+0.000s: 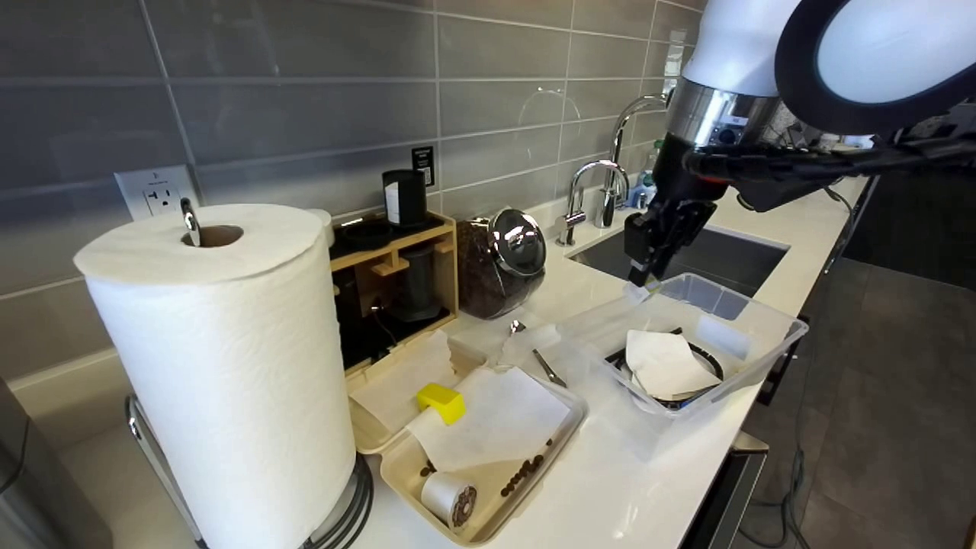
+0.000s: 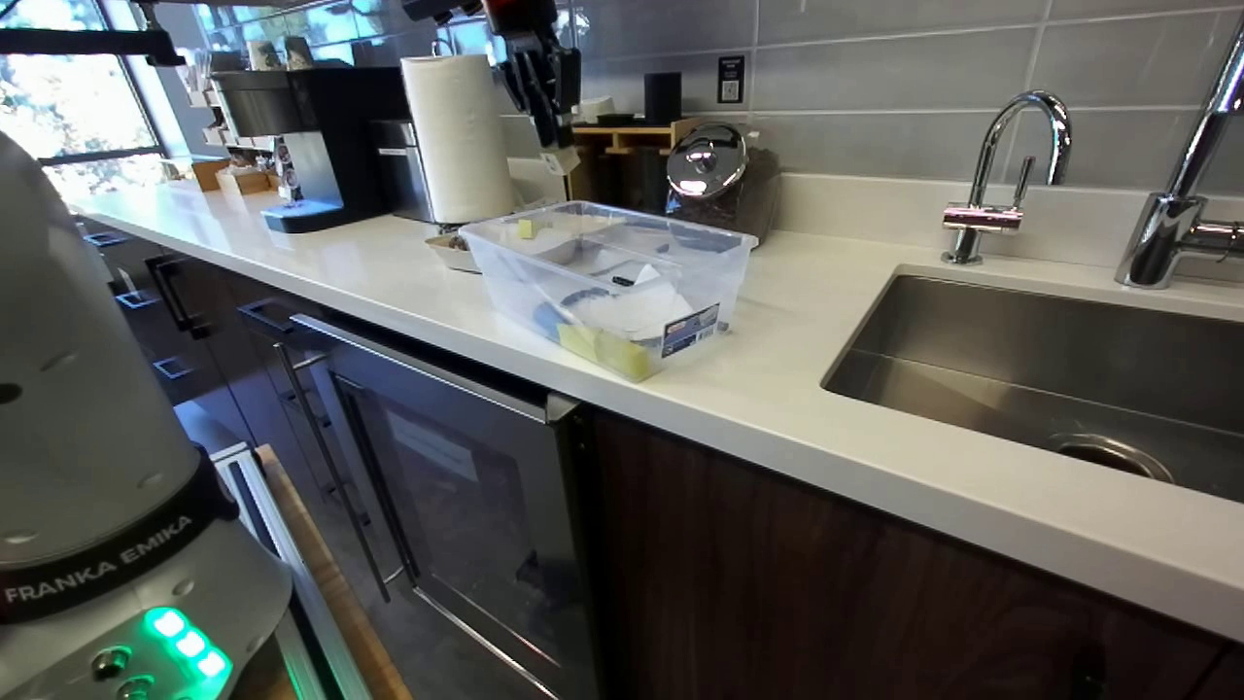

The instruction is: Remove the block from the basket

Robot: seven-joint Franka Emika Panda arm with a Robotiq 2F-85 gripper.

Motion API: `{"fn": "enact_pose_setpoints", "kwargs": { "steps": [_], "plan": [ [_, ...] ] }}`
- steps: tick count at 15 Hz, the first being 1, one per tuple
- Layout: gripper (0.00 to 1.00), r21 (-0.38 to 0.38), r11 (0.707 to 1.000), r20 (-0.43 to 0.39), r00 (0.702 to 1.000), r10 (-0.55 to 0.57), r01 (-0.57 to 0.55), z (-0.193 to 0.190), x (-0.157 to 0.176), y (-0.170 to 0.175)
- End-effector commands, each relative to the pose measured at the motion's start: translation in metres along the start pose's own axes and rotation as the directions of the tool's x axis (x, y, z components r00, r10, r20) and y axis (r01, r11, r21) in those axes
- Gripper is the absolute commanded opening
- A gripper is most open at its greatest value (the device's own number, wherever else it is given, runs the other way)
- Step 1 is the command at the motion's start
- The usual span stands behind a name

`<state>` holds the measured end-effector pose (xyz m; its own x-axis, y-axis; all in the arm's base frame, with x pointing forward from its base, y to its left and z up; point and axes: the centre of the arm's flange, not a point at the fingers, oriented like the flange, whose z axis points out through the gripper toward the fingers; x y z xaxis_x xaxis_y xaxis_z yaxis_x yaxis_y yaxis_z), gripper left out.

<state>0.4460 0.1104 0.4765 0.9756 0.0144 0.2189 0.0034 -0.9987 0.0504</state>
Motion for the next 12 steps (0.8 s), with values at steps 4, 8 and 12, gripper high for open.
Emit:
{"fn": "enact_pose_setpoints", "kwargs": {
  "steps": [4,8,12],
  "plan": [
    [0.09,0.009,0.984,-0.160,0.972,-0.173,0.177,-0.009,0.009,-0.066],
    [0.09,0.002,0.961,-0.191,0.943,-0.272,0.277,-0.006,0.031,-0.107],
    [0.34,0.006,0.954,-0.182,0.939,-0.293,0.299,-0.007,0.025,-0.112]
  ]
}}
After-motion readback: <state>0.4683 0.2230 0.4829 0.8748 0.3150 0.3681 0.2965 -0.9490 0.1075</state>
